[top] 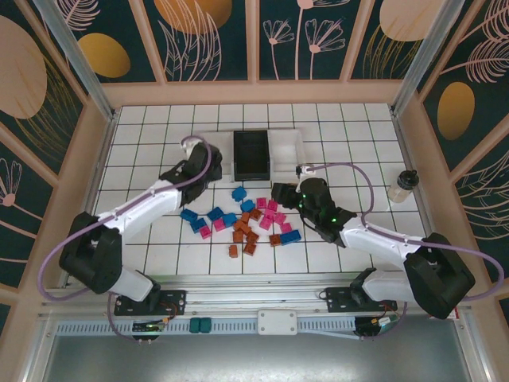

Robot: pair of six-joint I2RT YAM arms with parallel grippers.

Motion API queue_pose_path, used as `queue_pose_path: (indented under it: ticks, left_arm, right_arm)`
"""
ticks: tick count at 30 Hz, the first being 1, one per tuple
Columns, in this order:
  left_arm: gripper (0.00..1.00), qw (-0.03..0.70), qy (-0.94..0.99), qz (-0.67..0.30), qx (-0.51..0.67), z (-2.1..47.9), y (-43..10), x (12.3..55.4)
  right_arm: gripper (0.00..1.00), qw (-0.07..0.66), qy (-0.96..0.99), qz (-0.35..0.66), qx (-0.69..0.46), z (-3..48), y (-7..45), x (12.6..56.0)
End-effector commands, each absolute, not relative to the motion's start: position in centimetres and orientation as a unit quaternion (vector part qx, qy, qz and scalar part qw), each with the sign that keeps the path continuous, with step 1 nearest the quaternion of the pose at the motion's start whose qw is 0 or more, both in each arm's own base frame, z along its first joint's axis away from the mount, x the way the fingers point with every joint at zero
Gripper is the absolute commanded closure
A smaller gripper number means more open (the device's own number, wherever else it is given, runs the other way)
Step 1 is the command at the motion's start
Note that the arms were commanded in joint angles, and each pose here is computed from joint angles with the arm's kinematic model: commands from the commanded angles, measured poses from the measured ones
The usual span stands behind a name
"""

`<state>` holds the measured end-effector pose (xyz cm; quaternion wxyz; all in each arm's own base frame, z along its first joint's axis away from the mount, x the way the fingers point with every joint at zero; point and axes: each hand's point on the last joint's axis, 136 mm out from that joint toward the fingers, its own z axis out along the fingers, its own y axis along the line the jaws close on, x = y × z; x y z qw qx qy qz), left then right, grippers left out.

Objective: Sort the legos into containers by color
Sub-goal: Place the lego in the container.

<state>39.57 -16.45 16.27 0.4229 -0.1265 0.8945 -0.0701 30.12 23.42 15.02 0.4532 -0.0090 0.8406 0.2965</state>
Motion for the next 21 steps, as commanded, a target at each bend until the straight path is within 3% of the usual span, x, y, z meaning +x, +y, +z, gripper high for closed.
queue_pose_path:
  ticks: [1, 6, 11, 18, 21]
  left_arm:
    - [0.67, 0.409, 0.904, -0.023, -0.126, 14.8, -15.5, 42.3]
    - [0.57, 0.405, 0.906, -0.030, -0.122, 14.3, -16.9, 46.3]
    - [0.36, 0.412, 0.902, -0.039, -0.122, 15.4, -17.8, 48.2]
    - [0.12, 0.463, 0.867, -0.134, -0.124, 22.8, -18.5, 46.2]
    - [0.07, 0.477, 0.849, -0.188, -0.127, 24.7, -18.4, 43.7]
  right_arm:
    - [0.46, 0.457, 0.836, 0.304, 0.002, 15.3, 22.8, 29.8]
    - [0.45, 0.453, 0.839, 0.301, 0.004, 14.9, 22.0, 29.0]
    - [0.39, 0.438, 0.852, 0.289, 0.007, 13.7, 21.1, 28.1]
    - [0.34, 0.398, 0.878, 0.267, 0.000, 11.1, 20.2, 26.5]
    - [0.34, 0.372, 0.895, 0.248, -0.007, 9.4, 19.8, 25.8]
